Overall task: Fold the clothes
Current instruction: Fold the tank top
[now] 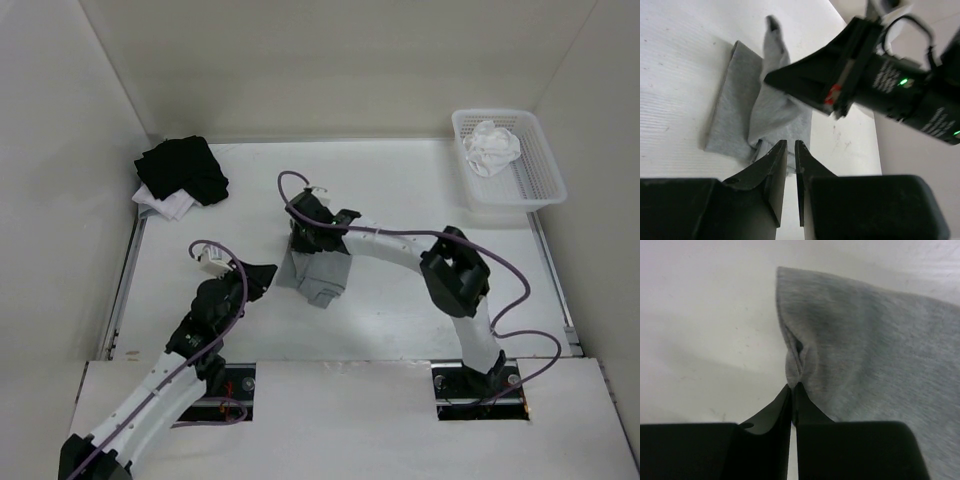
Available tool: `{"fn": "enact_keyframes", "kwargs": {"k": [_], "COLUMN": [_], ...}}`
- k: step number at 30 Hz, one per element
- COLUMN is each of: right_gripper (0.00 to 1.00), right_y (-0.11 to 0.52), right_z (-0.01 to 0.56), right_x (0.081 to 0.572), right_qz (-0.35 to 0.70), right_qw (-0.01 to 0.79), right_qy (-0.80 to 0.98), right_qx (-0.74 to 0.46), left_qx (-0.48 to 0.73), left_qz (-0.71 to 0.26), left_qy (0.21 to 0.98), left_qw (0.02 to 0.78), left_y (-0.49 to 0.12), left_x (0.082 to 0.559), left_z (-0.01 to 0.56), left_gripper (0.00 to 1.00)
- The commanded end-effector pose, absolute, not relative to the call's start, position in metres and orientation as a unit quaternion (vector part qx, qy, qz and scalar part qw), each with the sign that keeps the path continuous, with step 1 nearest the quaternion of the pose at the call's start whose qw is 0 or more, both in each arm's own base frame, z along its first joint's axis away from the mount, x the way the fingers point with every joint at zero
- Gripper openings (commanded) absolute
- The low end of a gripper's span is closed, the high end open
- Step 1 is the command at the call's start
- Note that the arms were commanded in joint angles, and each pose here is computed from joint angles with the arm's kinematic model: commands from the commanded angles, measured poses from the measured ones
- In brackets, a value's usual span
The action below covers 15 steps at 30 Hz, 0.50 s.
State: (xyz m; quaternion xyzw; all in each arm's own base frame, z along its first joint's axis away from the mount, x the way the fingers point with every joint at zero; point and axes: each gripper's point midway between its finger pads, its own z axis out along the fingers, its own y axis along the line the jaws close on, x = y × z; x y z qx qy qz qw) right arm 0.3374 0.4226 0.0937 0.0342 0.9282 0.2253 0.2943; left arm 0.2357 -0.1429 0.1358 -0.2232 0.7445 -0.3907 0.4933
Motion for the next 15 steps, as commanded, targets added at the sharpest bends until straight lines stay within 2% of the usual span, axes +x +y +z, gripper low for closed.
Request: {"fn": "enact_keyframes", "kwargs": {"k": [1,5,10,13,15], "right_gripper": [0.08,0.37,0.55,0.54,0.37], "right_y": [0.448,0.459,0.432,0.404,0.386], "right_z": [0.095,0.118,0.170,0.172,0.159], "right_x": [0.327,0.326,0.312,0.299,0.296], "right_qz": [0.250,0.292,0.336,0.341,0.337], "right_qw": [0.277,0.297,0.349,0.361,0.362], "right_qy": [0.927,0.909,0.874,0.868,0.869], "right_qx": [0.036,0.036,0.020,0.022,0.032], "left_qx": [-0.221,-0.233,-0.217,-0.197,-0.180], "left_qz": [-0.391,-0.380,-0.392,-0.391,-0.369], "left_qy": [0.749,0.750,0.742,0.743,0.755], "left_qw": [0.487,0.488,0.498,0.507,0.511], "left_y": [-0.139,-0.132,-0.146,-0.161,-0.171], "left_x": [0.235,0.243,0.253,0.261,0.269], "left_z": [0.129,0.129,0.150,0.161,0.160], "left_gripper": [0.13,0.15,0.16,0.18,0.20]}}
